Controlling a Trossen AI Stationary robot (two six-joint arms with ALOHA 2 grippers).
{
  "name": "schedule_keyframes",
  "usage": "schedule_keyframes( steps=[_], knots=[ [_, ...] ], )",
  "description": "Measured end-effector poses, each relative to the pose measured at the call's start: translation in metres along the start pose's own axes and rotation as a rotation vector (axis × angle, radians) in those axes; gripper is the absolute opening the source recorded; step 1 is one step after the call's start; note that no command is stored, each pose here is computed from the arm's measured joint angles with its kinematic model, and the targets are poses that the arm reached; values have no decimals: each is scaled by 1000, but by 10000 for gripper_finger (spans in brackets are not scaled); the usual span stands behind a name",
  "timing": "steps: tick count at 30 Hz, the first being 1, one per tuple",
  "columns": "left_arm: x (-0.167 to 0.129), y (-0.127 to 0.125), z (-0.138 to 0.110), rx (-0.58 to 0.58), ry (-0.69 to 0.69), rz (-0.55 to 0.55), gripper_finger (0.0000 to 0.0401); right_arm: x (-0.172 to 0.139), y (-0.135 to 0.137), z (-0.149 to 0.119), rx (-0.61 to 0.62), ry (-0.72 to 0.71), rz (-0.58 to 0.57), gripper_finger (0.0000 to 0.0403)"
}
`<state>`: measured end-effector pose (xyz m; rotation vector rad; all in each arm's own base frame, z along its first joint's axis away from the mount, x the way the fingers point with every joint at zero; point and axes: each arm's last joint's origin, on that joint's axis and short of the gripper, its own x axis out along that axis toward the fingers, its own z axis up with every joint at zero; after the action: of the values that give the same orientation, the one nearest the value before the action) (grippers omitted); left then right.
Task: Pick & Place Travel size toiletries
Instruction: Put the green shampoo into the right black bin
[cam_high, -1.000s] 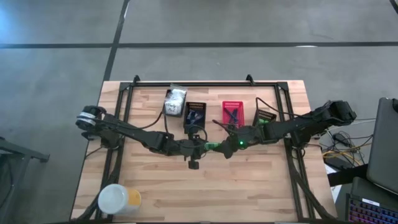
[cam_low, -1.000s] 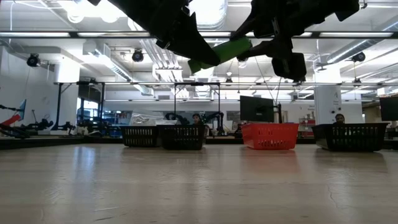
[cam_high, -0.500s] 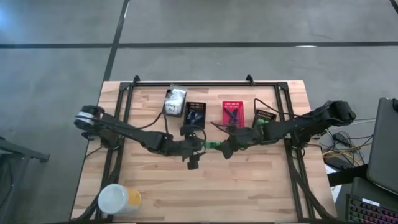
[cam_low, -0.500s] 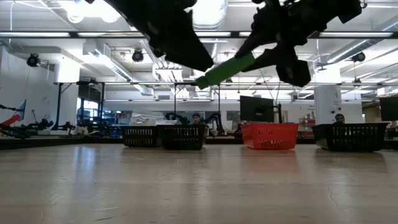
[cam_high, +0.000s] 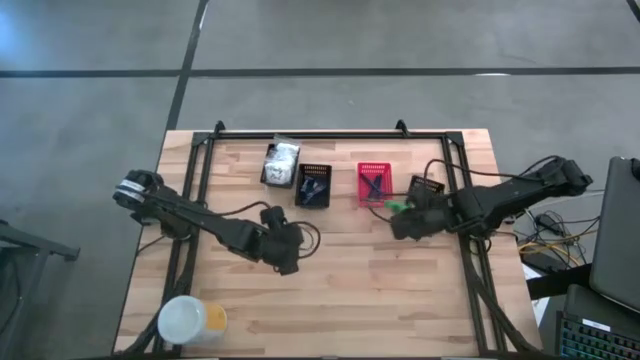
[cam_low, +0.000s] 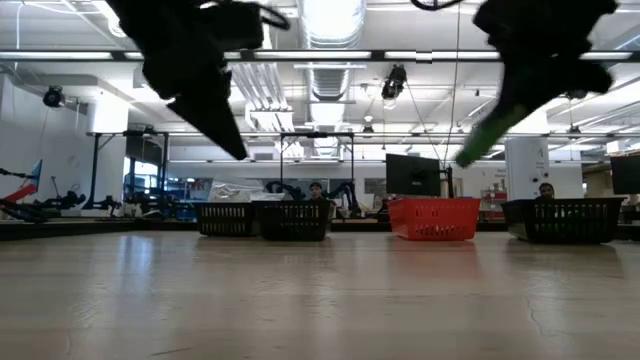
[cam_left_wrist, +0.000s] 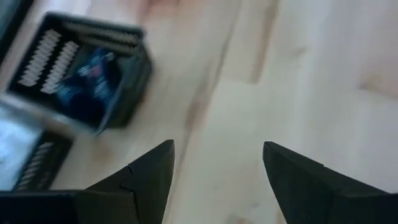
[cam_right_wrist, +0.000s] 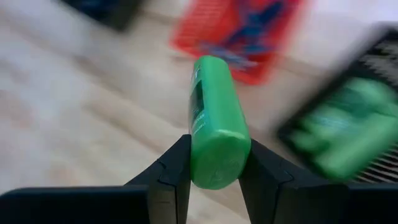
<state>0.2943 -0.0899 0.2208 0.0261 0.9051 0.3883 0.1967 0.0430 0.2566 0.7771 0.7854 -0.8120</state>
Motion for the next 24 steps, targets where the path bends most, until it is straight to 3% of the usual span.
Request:
schedule_keyframes(
  steps=[4, 14, 19, 24],
  knots=[
    [3, 3, -10, -6, 26, 60, 250, -18, -16, 1, 29, -1, -185, 100],
    [29, 21, -45, -17, 217, 25, 250, -19, -43, -5, 195, 3, -446, 100],
    [40, 32, -60, -41, 274, -14, 250, -10, -49, -10, 225, 1, -485, 100],
    [41, 42, -62, -60, 237, -121, 250, 1, -56, -12, 288, -13, -509, 100]
  ],
)
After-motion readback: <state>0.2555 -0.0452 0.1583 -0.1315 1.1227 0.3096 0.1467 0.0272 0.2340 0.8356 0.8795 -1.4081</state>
